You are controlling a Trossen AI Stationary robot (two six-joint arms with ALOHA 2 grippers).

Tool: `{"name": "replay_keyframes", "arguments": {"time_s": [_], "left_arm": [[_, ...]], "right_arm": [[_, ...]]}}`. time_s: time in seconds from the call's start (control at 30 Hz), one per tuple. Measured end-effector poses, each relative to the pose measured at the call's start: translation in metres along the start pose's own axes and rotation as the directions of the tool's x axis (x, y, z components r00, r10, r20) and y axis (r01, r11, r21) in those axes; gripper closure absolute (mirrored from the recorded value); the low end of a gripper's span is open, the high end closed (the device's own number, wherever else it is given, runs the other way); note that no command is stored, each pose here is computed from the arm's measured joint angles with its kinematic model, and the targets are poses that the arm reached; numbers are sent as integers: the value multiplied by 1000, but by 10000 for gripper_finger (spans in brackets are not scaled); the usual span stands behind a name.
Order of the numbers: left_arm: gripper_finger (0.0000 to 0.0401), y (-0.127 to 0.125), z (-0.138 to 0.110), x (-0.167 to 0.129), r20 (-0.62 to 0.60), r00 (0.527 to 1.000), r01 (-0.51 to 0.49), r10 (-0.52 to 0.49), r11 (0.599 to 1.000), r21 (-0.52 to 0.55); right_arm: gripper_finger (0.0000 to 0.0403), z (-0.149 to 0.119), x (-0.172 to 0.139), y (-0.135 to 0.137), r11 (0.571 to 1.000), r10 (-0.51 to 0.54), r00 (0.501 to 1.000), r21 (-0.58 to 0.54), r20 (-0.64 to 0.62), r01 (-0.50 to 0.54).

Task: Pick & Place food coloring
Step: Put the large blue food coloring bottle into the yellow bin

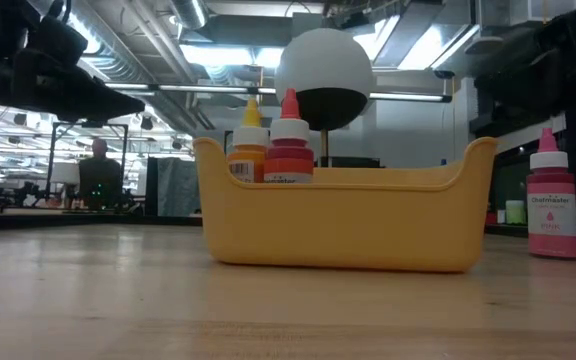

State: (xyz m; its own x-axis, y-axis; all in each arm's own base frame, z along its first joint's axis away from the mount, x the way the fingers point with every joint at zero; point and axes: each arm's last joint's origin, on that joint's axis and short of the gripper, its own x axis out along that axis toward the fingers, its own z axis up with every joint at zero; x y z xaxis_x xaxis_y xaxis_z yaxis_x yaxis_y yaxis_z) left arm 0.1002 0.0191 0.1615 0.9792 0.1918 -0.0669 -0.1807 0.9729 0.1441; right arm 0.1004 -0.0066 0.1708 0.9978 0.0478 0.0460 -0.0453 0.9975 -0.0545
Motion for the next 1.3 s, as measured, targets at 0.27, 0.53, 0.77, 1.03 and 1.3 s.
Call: {"name": "replay_keyframes", "arguments": {"time_s": [0.27,0.53,0.77,1.03,1.3], "left_arm": [[365,0,0,0,0,1000,0,0,1000,0],[361,0,0,0,0,1000,0,0,1000,0],[365,0,0,0,-1,1000,0,0,1000,0],[362,0,0,0,-1,1000,0,0,1000,0],[362,0,0,0,-1,1000,0,0,1000,0]], "right_arm": [[379,7,0,-5,967,-161,984,186,-75,172],[297,64,12,-15,901,-297,880,196,-370,386],[205,81,57,-29,843,-381,658,47,-650,535],[124,53,102,-58,786,-398,361,-111,-843,608],[100,23,115,-84,737,-371,176,-174,-912,653]]}}
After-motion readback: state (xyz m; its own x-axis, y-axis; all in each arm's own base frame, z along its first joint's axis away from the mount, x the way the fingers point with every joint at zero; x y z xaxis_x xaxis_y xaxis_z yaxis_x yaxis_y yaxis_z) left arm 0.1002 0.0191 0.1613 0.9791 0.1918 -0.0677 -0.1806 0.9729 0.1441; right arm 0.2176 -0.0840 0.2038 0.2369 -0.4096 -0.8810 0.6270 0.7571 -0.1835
